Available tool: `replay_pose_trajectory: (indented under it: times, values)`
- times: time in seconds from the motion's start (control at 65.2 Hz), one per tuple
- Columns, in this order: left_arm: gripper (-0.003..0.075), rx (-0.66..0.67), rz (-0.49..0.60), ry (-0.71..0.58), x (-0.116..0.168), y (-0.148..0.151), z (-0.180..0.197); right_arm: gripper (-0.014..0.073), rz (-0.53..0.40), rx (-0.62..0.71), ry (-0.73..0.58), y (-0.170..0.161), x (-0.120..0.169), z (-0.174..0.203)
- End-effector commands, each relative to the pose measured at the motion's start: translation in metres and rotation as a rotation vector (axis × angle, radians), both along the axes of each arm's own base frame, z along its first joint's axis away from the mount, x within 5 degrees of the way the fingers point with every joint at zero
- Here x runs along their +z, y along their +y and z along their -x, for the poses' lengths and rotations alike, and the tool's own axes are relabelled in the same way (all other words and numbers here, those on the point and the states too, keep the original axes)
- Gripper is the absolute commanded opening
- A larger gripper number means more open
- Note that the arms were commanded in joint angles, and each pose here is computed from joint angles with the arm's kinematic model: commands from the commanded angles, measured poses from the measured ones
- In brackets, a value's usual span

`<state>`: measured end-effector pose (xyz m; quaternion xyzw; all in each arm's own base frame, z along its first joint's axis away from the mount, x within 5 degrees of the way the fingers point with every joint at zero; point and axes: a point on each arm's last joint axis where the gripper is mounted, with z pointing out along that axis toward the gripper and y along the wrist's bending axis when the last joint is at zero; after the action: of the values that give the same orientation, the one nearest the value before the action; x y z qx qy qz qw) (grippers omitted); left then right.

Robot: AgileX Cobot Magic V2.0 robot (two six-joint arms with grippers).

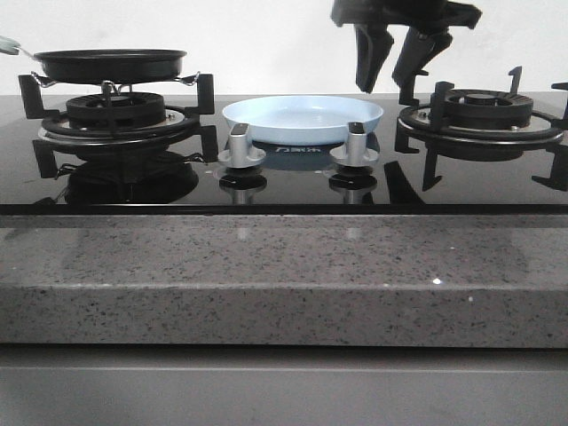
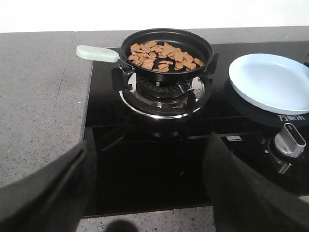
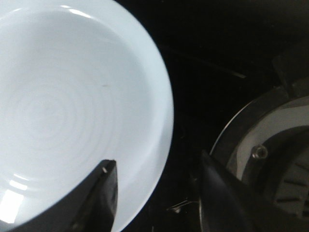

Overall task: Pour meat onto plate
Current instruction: 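Lower the right gripper onto the rim of the light blue plate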

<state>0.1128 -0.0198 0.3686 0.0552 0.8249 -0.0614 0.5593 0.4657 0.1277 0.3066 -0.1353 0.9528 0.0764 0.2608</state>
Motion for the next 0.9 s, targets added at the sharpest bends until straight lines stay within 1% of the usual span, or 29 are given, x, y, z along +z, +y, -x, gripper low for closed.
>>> replay_pose_trajectory:
  times: [0.0,0.153,0.414,0.491,0.567,0.644,0.89]
  values:
    - [0.0471,-0.007,0.02,-0.11,0.017,-0.001,-0.001,0.0401,-0.057,-0.003,-0.108,-0.008,0.037,0.003]
    - [0.0471,-0.007,0.02,-0.11,0.017,-0.001,-0.001,0.0401,-0.099,0.024,-0.083,-0.009,0.027,-0.002]
    - [0.0471,-0.007,0.02,-0.11,0.017,-0.001,-0.001,0.0399,-0.115,0.033,-0.047,-0.005,0.011,-0.008]
    - [0.0471,-0.007,0.02,-0.11,0.017,-0.001,-0.001,0.0366,-0.116,0.033,-0.046,-0.005,0.01,-0.008]
    - [0.0471,-0.007,0.02,-0.11,0.017,-0.001,-0.001,0.0306,-0.115,0.04,-0.047,-0.005,0.01,-0.008]
    - [0.0471,-0.007,0.02,-0.11,0.017,-0.001,-0.001,0.0265,-0.109,0.048,-0.036,-0.005,0.01,-0.007]
    - [0.0471,-0.007,0.02,-0.11,0.017,-0.001,-0.001,0.0263,-0.1,0.057,-0.002,-0.005,0.007,-0.005]
